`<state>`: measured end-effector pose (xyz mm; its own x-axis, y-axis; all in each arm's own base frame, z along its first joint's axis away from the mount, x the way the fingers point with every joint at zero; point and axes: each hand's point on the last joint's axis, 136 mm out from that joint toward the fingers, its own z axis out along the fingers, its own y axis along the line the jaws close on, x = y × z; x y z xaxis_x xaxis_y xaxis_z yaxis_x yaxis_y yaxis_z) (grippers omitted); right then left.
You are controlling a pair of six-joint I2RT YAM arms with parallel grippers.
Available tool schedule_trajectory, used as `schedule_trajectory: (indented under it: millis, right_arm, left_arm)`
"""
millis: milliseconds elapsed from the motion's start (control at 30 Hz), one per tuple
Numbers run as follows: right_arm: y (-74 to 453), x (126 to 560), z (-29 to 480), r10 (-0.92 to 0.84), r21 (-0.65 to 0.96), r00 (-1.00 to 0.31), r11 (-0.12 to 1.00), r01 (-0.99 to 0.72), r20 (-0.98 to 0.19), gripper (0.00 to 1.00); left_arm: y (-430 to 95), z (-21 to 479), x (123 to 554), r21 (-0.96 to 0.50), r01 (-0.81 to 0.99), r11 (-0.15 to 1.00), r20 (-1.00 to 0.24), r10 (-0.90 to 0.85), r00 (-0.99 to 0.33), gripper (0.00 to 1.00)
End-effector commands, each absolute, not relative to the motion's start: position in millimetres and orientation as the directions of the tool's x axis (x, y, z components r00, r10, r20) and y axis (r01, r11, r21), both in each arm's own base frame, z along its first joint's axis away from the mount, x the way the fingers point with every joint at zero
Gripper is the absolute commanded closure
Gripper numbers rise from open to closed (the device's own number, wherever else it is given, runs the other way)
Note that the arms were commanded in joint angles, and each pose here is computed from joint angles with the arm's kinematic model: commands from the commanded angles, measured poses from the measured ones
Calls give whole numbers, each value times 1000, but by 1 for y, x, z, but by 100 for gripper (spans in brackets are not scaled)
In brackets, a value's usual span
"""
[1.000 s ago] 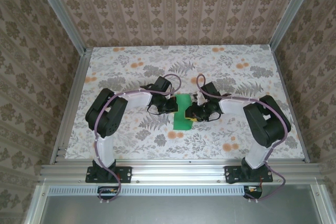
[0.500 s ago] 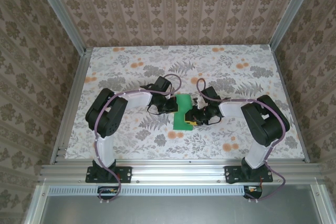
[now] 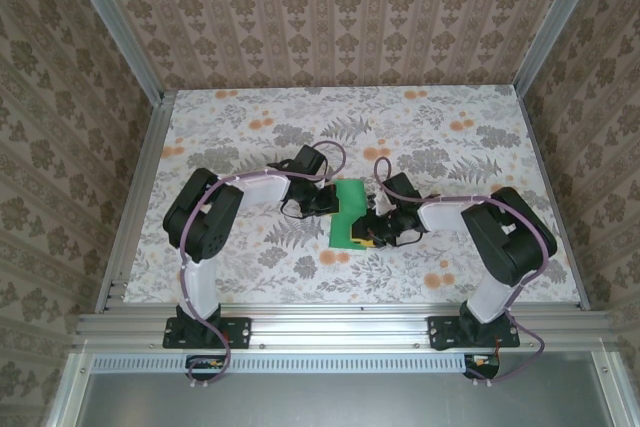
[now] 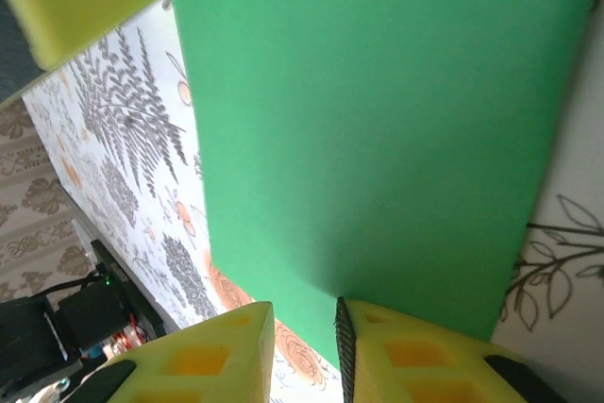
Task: Fold a paper plane with a square sheet of paper (pick it up from the middle)
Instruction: Fold the square sheet of paper in half at the center of the table.
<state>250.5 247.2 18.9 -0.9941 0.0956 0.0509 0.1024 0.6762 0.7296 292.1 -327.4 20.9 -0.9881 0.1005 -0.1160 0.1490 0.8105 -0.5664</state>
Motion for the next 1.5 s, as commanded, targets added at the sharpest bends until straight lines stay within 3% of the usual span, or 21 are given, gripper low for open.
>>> schedule_trajectory:
  millis: [0, 333, 700, 967, 1233, 1467]
  right_arm:
    - [235, 234, -12, 115, 658, -986, 735, 164, 117, 73]
    - [246, 237, 31, 101, 749, -993, 654, 107, 54, 72]
    - [228, 216, -18, 136, 661, -980, 724, 198, 145, 73]
    - [236, 224, 21, 129, 735, -990, 665, 134, 65, 73]
    - [215, 217, -10, 138, 574, -985, 800, 175, 107, 73]
    - [212, 230, 25, 117, 502, -992, 856, 122, 43, 73]
  left_arm:
    - [-316, -4, 278, -504, 134, 854, -46, 128, -991, 94]
    - [-316, -4, 278, -504, 136, 853, -44, 131, -990, 94]
    - [-317, -5, 277, -503, 141, 853, -42, 139, -989, 94]
    - [-316, -4, 276, -500, 140, 854, -39, 140, -989, 94]
    - [-315, -6, 276, -499, 142, 855, -35, 144, -989, 94]
    - [-315, -6, 276, -495, 143, 857, -36, 145, -989, 94]
